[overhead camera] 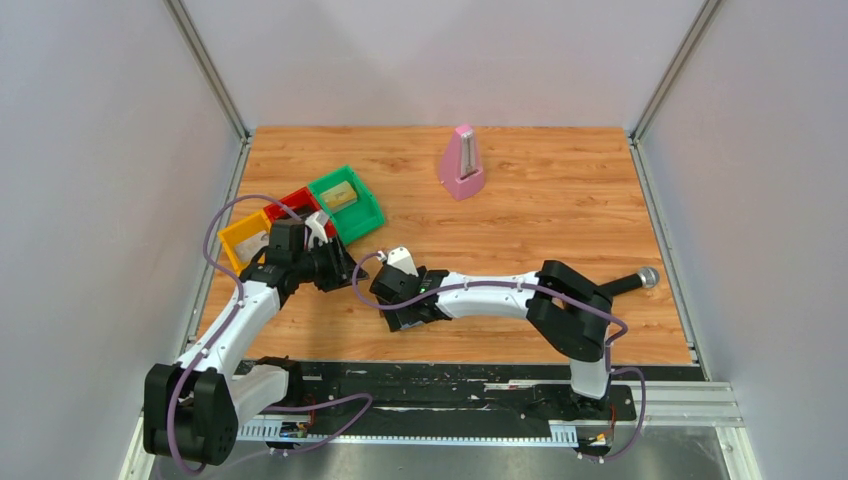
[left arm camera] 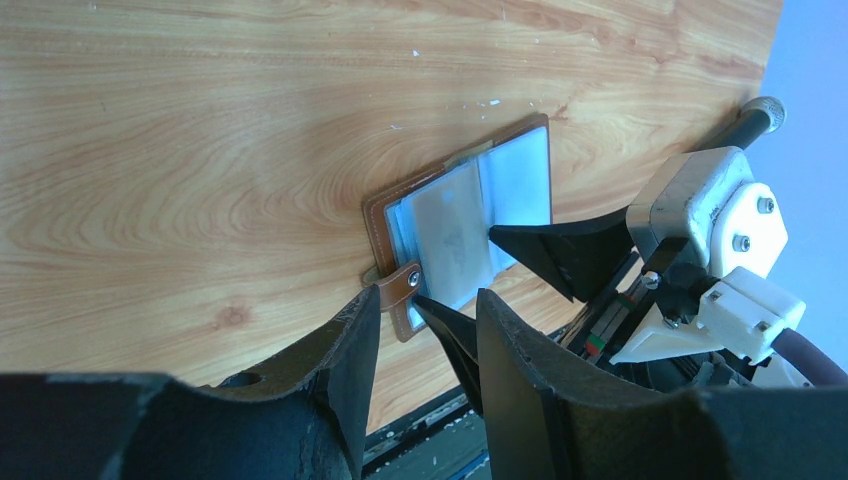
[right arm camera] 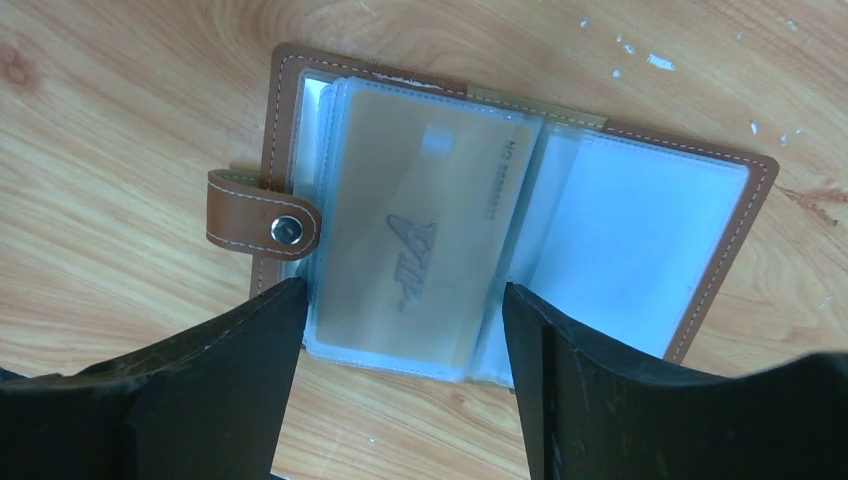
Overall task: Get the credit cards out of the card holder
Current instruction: Remove the credit card from the card holder.
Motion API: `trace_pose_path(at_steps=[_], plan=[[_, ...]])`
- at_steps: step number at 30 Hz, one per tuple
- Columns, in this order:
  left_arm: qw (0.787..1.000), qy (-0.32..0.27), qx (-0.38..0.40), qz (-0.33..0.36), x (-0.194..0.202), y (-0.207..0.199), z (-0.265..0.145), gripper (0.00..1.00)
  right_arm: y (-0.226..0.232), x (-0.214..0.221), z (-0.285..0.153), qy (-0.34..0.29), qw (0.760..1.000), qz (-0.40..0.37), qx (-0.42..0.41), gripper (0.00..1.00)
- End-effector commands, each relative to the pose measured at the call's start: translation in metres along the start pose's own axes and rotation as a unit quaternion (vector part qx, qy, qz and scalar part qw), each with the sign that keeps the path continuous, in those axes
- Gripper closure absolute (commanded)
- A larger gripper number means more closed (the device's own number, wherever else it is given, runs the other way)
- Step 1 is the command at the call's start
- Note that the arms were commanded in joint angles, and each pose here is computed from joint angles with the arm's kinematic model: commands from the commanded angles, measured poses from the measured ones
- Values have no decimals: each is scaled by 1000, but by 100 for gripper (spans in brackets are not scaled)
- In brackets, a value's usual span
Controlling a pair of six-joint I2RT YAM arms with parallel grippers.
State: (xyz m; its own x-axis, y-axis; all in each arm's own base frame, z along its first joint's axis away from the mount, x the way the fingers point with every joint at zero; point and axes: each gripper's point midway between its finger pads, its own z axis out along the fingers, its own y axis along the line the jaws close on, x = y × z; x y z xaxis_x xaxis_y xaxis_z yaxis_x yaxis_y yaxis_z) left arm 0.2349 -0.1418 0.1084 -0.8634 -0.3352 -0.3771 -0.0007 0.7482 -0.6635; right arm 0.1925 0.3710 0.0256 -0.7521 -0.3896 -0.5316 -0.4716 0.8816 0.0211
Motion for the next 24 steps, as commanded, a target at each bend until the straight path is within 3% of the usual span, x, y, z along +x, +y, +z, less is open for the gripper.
trace_pose_path(at_steps=[1, 10, 24], plan=[[1000, -19, 10, 7, -7, -5, -2, 52, 0, -1, 3, -2, 1000, 2, 17, 27], [1000, -14, 7, 12, -7, 0, 4, 52, 2, -5, -2, -7, 1000, 8, 7, 42], [999, 18, 37, 16, 6, -5, 15, 57, 12, -26, -29, -26, 987, 93, -127, 44]])
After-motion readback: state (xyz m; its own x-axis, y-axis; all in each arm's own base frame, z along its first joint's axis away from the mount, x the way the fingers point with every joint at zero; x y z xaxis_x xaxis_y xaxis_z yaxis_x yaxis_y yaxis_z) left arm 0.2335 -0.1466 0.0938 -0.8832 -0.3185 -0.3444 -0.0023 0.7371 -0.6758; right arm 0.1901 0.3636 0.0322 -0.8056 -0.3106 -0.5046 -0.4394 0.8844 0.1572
